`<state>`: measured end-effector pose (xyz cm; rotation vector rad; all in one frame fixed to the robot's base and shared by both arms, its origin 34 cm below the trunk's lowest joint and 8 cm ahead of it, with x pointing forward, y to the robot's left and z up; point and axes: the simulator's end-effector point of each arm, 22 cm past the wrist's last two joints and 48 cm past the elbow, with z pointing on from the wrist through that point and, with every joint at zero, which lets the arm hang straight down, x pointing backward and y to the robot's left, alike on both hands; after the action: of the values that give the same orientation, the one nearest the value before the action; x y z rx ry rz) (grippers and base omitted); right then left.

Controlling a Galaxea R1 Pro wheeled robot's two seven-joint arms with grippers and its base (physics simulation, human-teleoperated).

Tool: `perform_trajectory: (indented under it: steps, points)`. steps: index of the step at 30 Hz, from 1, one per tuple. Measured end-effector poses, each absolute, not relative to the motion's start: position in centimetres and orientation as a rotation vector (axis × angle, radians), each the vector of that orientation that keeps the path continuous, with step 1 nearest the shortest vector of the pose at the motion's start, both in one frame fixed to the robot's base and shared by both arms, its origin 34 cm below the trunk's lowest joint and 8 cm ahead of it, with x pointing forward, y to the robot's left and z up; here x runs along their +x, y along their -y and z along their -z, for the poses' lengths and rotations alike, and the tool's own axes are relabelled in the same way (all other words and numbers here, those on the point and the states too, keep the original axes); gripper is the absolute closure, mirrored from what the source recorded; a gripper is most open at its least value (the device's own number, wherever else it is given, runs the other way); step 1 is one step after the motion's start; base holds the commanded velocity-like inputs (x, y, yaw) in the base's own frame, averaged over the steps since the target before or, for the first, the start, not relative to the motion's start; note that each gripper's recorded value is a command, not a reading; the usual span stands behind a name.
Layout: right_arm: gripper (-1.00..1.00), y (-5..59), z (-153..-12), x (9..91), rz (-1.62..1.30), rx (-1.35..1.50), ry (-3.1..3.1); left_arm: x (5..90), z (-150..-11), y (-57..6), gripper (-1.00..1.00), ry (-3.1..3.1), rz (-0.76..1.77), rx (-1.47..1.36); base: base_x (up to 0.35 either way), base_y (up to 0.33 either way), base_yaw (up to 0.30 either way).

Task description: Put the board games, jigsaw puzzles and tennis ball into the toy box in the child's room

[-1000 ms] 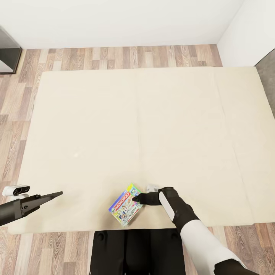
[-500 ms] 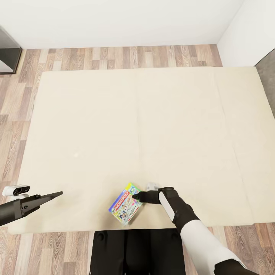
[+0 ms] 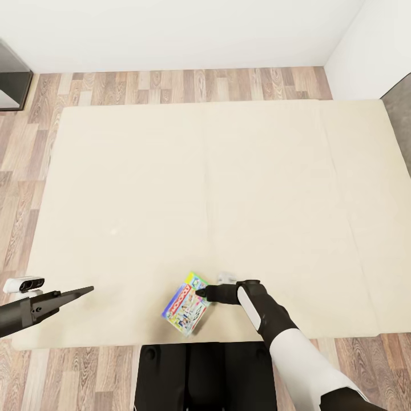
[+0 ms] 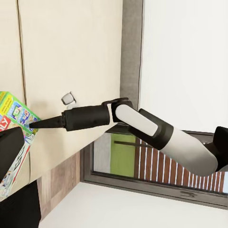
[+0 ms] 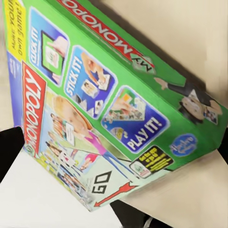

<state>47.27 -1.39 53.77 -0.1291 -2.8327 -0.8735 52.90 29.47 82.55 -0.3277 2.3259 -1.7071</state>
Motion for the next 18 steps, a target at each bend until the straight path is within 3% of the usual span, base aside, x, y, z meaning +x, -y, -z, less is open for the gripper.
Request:
perform_trajectory:
  steps: [18]
  points:
    - [-1.00,0.1,-54.7,47.5,0.977,-0.135,2.803,52.9,-82.5,-29.4,-1.00,-2.325,1.708,-0.329,0.000,0.000,0.000]
